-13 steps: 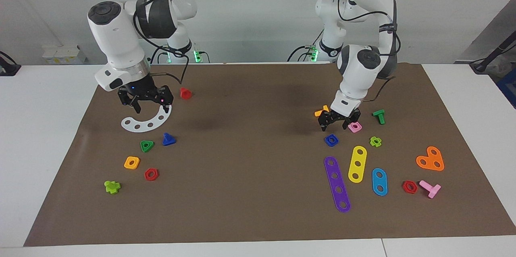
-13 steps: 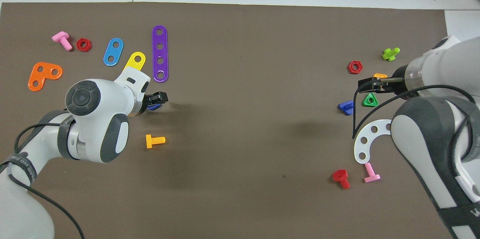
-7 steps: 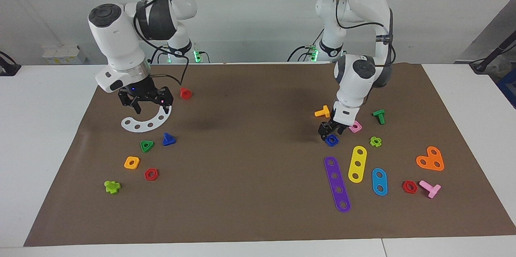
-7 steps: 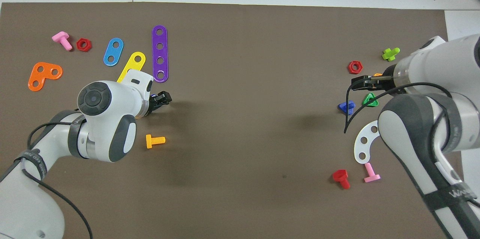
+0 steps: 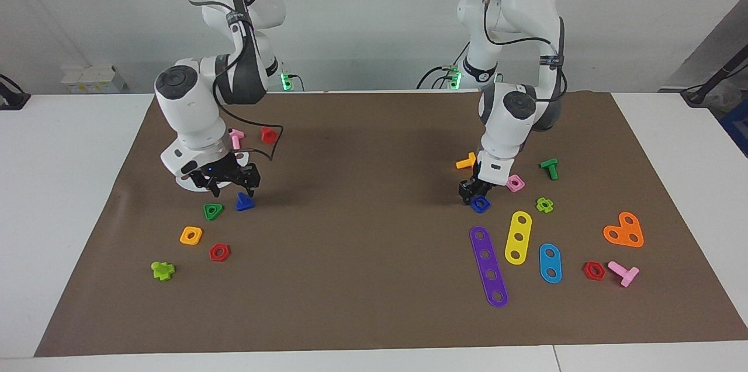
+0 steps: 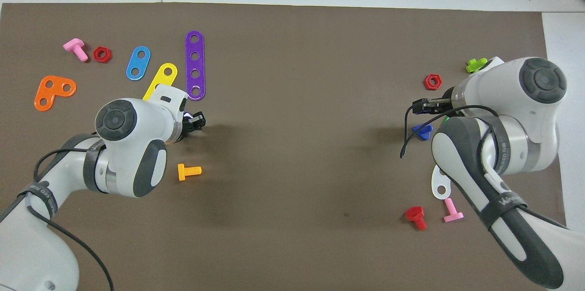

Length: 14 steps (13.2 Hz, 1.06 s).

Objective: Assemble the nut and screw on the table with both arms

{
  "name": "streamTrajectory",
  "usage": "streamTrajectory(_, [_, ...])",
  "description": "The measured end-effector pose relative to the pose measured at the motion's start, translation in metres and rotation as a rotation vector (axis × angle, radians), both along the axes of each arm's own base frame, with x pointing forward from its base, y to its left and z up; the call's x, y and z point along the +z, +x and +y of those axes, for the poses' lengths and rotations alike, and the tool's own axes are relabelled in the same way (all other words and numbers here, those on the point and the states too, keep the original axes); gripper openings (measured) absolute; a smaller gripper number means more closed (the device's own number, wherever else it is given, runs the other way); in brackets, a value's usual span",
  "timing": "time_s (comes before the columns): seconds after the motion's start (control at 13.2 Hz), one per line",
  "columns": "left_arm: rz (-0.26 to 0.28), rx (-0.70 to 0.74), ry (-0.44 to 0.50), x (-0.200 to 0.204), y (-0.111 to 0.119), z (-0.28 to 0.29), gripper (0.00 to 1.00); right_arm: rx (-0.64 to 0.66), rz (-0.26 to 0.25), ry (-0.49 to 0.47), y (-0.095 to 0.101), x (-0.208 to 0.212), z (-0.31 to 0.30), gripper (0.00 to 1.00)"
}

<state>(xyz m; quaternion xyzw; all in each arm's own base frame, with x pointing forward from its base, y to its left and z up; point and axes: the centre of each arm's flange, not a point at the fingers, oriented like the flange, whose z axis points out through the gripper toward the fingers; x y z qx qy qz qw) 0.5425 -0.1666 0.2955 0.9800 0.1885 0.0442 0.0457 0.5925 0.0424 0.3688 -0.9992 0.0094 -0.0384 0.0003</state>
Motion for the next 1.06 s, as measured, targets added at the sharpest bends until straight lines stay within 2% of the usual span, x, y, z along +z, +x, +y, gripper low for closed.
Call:
streamTrajectory(0.08, [0.000, 0.000, 0.000, 0.000, 0.000, 0.000, 0.29, 0.005, 0.001, -0.001, -0.002, -0.011, -0.001, 0.83])
streamTrajectory(0.15, [0.000, 0.000, 0.000, 0.000, 0.000, 0.000, 0.28, 0.007, -0.001, -0.001, -0.005, -0.022, -0.002, 0.78])
streamTrajectory(0.23, [0.000, -0.001, 0.000, 0.000, 0.000, 0.000, 0.19, 0.008, -0.007, -0.001, -0.009, -0.032, -0.003, 0.78])
streamTrajectory(0.3, [0.000, -0.001, 0.000, 0.000, 0.000, 0.000, 0.16, 0.011, -0.009, -0.001, -0.013, -0.041, -0.005, 0.76])
streamTrajectory(0.38, [0.000, -0.004, 0.001, 0.000, 0.000, 0.000, 0.18, 0.017, -0.004, -0.002, -0.017, -0.049, -0.008, 0.74])
streamTrajectory(0.46, [-0.002, -0.020, 0.003, 0.000, 0.000, -0.002, 0.26, 0.028, 0.005, -0.005, -0.021, -0.054, -0.013, 0.67])
streamTrajectory(0.68, [-0.011, -0.131, 0.039, -0.002, -0.001, -0.004, 0.63, 0.035, 0.012, -0.006, -0.023, -0.058, -0.020, 0.63])
streamTrajectory(0.84, [-0.024, -0.276, 0.060, 0.000, 0.001, -0.002, 0.87, 0.039, 0.012, -0.006, -0.023, -0.058, -0.018, 0.38])
streamTrajectory(0.91, [-0.031, -0.370, 0.072, 0.000, 0.002, 0.001, 0.94, 0.044, 0.011, -0.006, -0.023, -0.057, -0.015, 0.27])
streamTrajectory(0.99, [-0.039, -0.462, 0.084, 0.001, 0.003, 0.004, 0.93, 0.050, 0.009, -0.005, -0.023, -0.056, -0.011, 0.19])
streamTrajectory(1.06, [-0.047, -0.551, 0.095, 0.001, 0.005, 0.008, 0.88, 0.053, 0.005, -0.002, -0.023, -0.054, -0.005, 0.19])
